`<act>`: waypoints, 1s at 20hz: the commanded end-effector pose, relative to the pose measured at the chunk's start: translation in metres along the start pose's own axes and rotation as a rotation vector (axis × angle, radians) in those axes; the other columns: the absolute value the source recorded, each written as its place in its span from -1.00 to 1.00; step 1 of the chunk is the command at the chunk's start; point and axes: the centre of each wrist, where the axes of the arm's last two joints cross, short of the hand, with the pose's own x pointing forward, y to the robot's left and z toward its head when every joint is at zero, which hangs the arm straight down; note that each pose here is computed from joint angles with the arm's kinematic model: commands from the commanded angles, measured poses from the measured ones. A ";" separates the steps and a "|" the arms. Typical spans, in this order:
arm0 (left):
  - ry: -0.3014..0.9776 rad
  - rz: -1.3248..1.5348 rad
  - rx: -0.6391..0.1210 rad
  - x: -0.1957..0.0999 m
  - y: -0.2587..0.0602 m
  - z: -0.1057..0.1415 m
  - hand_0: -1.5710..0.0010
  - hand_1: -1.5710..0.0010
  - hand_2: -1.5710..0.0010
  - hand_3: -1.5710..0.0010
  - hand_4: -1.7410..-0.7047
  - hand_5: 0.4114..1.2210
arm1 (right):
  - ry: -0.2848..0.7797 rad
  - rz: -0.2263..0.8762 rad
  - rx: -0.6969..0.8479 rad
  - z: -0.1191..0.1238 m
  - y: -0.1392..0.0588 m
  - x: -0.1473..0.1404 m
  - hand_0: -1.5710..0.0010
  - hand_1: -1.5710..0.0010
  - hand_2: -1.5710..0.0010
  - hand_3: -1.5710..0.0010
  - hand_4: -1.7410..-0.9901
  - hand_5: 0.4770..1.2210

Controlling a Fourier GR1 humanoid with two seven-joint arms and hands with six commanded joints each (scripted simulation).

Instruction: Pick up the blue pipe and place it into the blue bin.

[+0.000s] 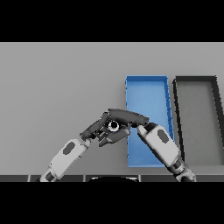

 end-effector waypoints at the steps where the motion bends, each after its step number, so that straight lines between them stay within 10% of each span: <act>1: 0.011 -0.018 0.000 0.000 0.000 0.001 -0.88 -0.85 -0.88 0.30 -0.97 0.99 | -0.012 0.016 0.001 -0.001 0.001 -0.002 -0.88 -0.88 -0.88 -0.84 -0.26 0.64; 4: 0.000 -0.046 -0.007 0.000 -0.001 -0.003 -0.91 -0.73 -0.94 0.36 -0.99 0.99 | 0.008 -0.015 0.011 0.000 0.005 -0.001 -0.94 -0.94 -0.94 -0.92 -0.29 0.81; 6: -0.015 -0.064 -0.041 0.001 0.001 -0.003 -0.79 -0.51 -0.58 0.34 -0.62 1.00 | 0.010 -0.037 0.004 0.002 0.005 0.001 -0.96 -0.96 -0.96 -0.95 -0.30 0.88; 10: 0.009 -0.078 -0.111 0.000 0.005 0.004 0.20 0.35 0.33 0.73 0.09 0.98 | 0.011 -0.025 0.007 0.001 0.012 0.002 -0.98 -0.98 -0.98 -0.98 -0.31 0.95; 20: 0.075 -0.156 -0.070 -0.004 0.015 -0.001 0.91 0.93 0.93 0.97 0.76 -0.32 | -0.032 -0.036 -0.032 0.004 0.008 0.005 -1.00 -1.00 -1.00 -1.00 -0.32 0.99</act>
